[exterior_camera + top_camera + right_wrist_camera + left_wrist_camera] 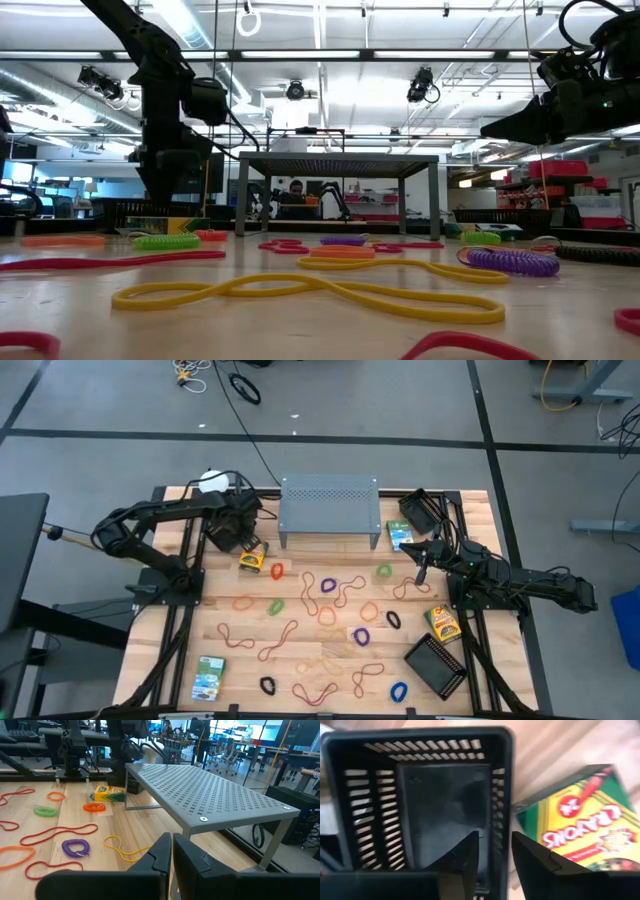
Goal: Pick & Place Office Desk Supplies
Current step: Put the black basket on the shelf
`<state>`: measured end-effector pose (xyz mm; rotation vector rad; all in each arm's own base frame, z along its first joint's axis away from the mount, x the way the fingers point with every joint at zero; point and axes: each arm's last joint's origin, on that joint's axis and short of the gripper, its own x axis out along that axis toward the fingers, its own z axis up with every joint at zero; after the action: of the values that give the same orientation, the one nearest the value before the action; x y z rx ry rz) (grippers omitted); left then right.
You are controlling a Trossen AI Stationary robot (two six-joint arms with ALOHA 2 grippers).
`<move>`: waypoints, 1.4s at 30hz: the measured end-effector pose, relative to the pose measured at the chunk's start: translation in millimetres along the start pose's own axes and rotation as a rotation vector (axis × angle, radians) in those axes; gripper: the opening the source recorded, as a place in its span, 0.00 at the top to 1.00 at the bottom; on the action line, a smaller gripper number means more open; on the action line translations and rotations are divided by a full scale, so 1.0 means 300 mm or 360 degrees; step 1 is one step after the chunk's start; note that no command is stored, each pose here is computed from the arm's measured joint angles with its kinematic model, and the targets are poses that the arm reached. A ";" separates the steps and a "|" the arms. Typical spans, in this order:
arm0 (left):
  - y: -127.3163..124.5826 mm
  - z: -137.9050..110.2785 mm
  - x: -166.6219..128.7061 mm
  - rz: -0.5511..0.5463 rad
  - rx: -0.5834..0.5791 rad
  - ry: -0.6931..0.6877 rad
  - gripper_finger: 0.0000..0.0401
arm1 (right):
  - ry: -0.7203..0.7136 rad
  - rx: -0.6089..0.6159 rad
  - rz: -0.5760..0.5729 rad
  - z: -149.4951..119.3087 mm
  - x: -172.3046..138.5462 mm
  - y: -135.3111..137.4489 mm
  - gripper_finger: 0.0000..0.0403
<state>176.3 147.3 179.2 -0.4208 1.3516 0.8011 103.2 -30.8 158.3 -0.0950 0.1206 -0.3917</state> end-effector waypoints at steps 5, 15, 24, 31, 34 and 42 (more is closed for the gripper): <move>-0.008 0.000 0.029 -0.0009 0.0096 0.0083 0.76 | -0.0001 0.0000 -0.0001 0.000 0.000 0.000 0.93; -0.001 -0.023 0.007 0.0024 0.0197 0.0135 0.97 | 0.0000 0.0000 0.0000 0.000 0.000 0.000 0.93; 0.000 -0.070 -0.103 0.0050 0.0287 -0.0015 0.97 | 0.0000 0.0000 0.0000 0.000 0.000 0.000 0.93; -0.043 -0.123 -0.230 -0.0031 0.0459 -0.0260 0.96 | 0.0000 0.0000 0.0000 0.000 0.000 0.000 0.93; -0.048 -0.144 -0.302 -0.0023 0.0465 -0.0305 0.96 | 0.0000 0.0000 -0.0001 0.000 0.000 0.000 0.93; -0.048 -0.103 -0.525 0.0006 0.0503 -0.0632 0.97 | 0.0000 0.0000 -0.0001 0.000 0.000 0.000 0.93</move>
<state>162.8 74.4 322.3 -0.0070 1.0798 0.6196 103.2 -30.8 158.3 -0.0950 0.1204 -0.3922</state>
